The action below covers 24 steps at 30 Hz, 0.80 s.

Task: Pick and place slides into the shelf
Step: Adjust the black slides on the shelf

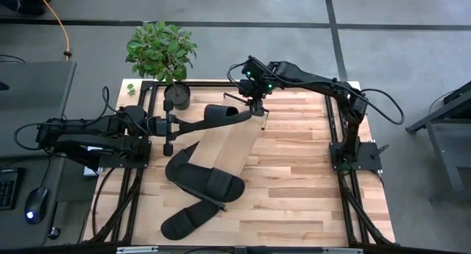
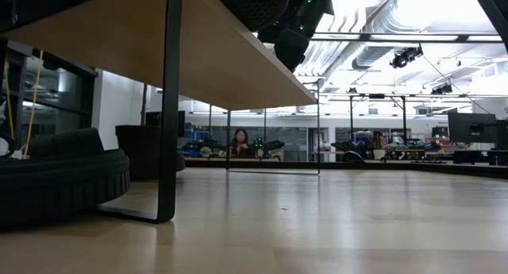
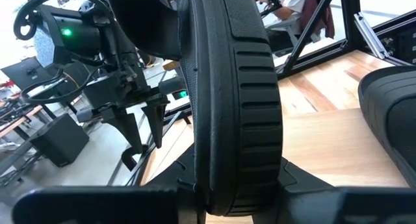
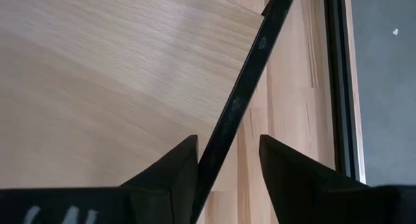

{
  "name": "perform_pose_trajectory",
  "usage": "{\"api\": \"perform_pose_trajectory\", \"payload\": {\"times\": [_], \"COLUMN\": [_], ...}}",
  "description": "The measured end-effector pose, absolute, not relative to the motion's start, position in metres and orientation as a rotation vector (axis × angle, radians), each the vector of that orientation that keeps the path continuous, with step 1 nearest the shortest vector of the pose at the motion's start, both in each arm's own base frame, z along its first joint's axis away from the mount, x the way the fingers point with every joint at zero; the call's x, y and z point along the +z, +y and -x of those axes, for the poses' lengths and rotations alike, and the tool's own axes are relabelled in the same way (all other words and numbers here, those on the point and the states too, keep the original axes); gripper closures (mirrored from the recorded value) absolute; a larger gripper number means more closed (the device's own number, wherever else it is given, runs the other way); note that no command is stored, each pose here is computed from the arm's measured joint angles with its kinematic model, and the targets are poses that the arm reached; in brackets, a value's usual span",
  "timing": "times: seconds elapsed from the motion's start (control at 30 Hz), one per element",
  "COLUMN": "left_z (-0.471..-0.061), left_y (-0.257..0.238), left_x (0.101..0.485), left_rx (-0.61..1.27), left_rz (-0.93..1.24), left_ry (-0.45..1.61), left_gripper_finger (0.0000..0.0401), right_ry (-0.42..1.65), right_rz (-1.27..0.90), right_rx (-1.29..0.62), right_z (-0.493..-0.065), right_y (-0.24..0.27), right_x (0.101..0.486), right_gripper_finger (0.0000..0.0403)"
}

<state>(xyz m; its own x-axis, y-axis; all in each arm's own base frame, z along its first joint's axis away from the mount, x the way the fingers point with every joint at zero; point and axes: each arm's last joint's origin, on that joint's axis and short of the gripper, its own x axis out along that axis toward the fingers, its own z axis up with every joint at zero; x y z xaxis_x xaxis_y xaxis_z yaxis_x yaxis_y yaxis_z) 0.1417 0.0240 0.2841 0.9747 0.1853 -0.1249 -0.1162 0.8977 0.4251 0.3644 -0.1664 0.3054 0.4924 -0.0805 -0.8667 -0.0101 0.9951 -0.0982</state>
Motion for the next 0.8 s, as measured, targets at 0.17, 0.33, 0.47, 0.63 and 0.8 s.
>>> {"api": "perform_pose_trajectory", "payload": {"times": [0.17, 0.33, 0.47, 0.63, 0.8], "left_z": [-0.142, -0.142, -0.142, -0.142, -0.142], "left_y": [0.024, 0.024, 0.024, 0.023, 0.023], "left_x": [0.284, 0.284, 0.284, 0.284, 0.284], "left_rx": [0.157, 0.141, 0.141, 0.141, 0.14], "left_rz": [-0.429, -0.429, -0.429, -0.429, -0.429], "left_ry": [0.162, 0.157, 0.157, 0.157, 0.157], "left_gripper_finger": [0.0333, 0.034, 0.0336, 0.0333, 0.034], "right_ry": [1.063, 1.072, 1.064, 1.067, 1.072], "right_rz": [0.086, 0.095, 0.108, 0.107, 0.101], "right_rx": [-0.033, -0.035, -0.047, -0.045, -0.049], "right_z": [-0.369, -0.374, -0.375, -0.375, -0.374], "right_y": [-0.168, -0.171, -0.172, -0.172, -0.173], "right_x": [0.297, 0.29, 0.29, 0.29, 0.289], "right_gripper_finger": [0.0251, 0.0254, 0.0265, 0.029, 0.0321]}}
